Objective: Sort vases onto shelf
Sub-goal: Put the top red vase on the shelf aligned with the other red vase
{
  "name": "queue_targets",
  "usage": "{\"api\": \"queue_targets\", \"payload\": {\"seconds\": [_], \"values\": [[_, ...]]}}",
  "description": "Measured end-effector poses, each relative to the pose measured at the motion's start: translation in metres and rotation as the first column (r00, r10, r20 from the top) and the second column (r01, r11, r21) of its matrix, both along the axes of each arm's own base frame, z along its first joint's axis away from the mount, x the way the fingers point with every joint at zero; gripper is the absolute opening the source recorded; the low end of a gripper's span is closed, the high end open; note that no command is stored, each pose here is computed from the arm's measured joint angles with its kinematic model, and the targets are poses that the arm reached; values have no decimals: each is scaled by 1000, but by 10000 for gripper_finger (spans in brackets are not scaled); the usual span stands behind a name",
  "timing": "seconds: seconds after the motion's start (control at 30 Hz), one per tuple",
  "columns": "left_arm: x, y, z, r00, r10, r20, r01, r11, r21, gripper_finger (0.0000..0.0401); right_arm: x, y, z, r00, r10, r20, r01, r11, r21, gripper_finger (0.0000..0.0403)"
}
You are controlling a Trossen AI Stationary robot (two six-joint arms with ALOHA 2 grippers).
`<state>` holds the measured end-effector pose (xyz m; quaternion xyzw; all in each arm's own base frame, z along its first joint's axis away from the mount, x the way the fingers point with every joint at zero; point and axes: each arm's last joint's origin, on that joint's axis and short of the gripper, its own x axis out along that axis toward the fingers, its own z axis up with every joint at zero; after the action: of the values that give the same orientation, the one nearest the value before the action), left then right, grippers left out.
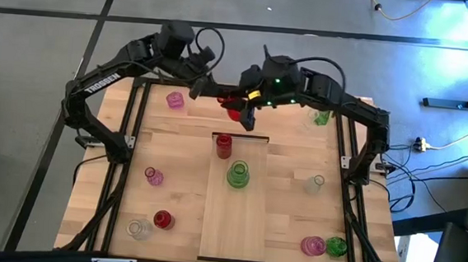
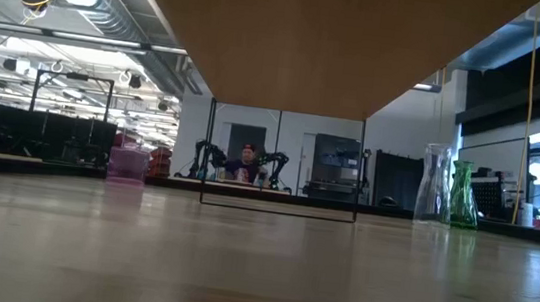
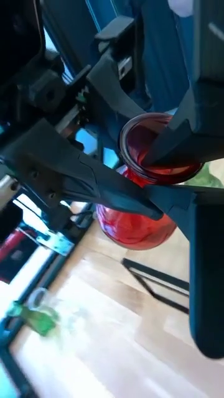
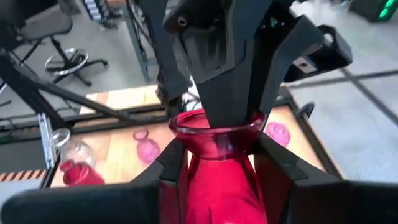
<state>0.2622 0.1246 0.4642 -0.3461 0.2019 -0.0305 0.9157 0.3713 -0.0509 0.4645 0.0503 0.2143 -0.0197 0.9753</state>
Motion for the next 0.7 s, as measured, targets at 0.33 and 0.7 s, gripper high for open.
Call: {"api": "queue_targets", "payload": {"seconds": [0.33, 0.7], "values": [[-19, 8, 29, 991, 56, 126, -73, 988, 138, 38, -33, 4, 17, 997, -75, -29, 76, 996, 39, 87], [-63, 13, 51, 962, 169, 212, -221, 942, 253, 38, -63, 5, 33, 983, -180, -27, 180, 983, 35, 87]]}}
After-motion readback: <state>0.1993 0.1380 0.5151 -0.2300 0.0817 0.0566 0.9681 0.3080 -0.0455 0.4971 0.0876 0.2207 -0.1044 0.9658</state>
